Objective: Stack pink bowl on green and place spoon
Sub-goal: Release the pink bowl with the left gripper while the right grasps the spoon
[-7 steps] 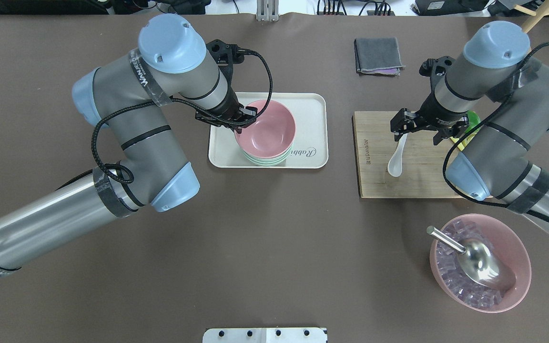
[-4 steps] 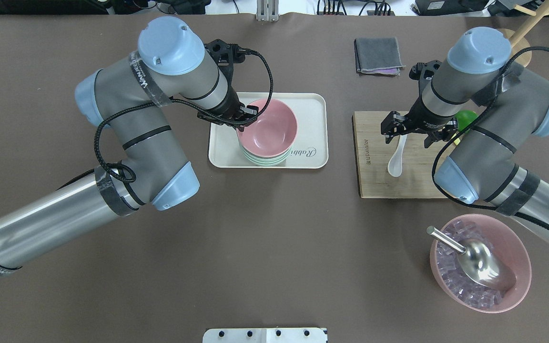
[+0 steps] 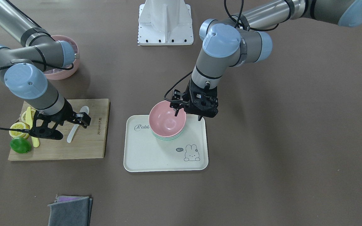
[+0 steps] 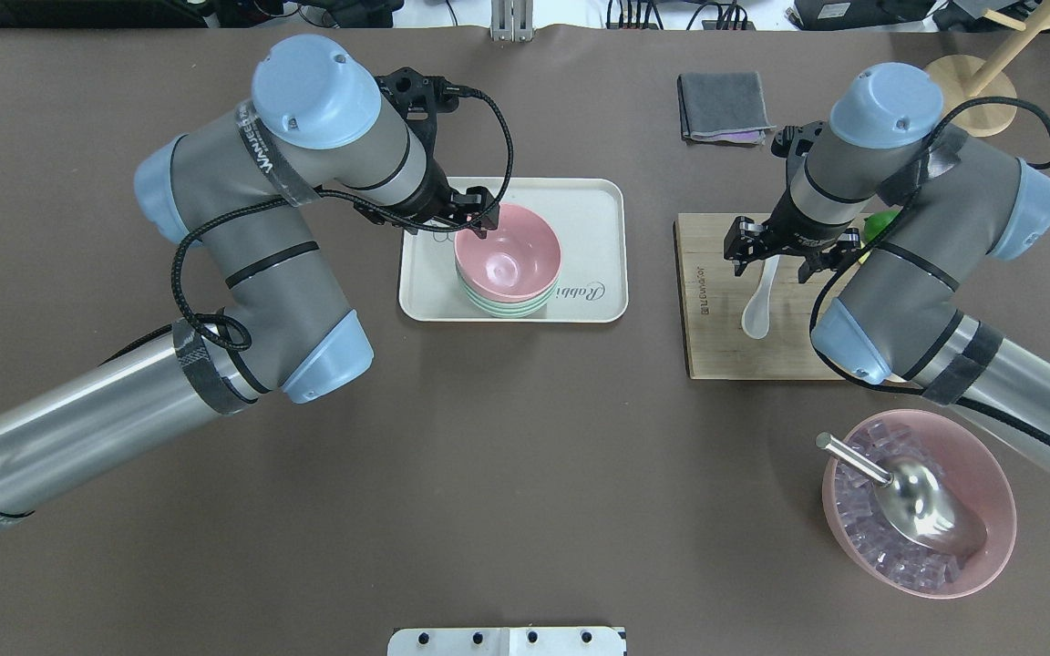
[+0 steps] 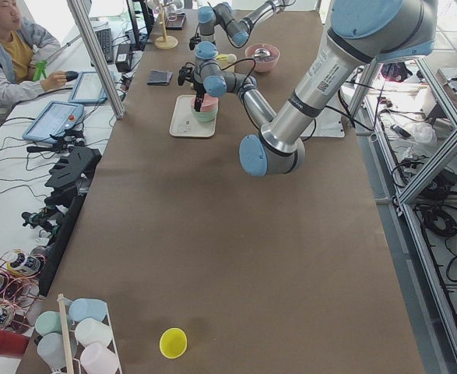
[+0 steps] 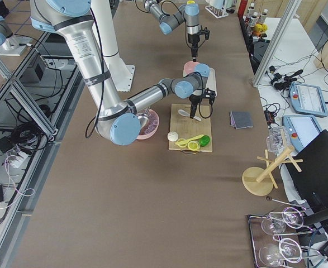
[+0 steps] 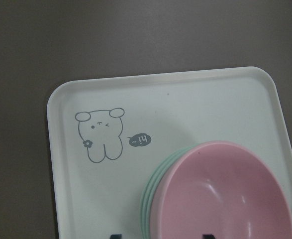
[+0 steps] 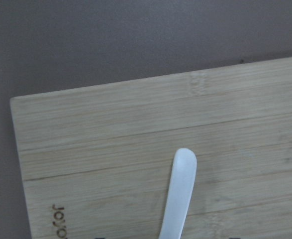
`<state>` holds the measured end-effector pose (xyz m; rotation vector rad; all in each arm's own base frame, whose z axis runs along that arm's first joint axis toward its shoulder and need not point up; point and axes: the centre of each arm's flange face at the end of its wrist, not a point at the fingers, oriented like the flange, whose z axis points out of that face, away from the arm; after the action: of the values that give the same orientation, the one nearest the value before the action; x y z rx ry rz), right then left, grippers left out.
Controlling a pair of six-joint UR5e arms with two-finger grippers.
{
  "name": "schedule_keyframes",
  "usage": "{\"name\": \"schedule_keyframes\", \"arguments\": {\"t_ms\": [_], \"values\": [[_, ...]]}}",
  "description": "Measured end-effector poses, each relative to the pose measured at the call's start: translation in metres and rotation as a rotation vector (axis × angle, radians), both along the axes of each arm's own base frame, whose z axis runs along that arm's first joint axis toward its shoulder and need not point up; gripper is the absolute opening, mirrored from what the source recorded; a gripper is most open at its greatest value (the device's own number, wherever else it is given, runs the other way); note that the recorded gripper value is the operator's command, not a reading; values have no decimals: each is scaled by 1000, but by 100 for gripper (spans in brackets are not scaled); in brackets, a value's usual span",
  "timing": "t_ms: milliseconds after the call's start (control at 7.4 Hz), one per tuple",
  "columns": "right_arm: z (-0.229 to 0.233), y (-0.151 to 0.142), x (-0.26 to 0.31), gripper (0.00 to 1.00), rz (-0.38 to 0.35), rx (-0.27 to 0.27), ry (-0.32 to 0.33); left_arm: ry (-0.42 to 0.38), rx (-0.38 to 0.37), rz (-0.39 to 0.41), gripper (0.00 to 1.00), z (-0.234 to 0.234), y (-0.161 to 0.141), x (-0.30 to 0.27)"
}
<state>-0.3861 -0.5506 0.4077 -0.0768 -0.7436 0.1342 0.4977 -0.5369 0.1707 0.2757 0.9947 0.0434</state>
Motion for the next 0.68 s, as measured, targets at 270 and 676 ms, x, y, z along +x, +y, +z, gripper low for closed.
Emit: {"name": "schedule_keyframes", "arguments": {"t_ms": [270,676], "values": [[6,-2,-4,26,3,-4,-1,7,8,-8,90,-4,0,-5],[8,0,-9,0,12,-19,-4,25,24,-12,88,-5,11,-20]]}}
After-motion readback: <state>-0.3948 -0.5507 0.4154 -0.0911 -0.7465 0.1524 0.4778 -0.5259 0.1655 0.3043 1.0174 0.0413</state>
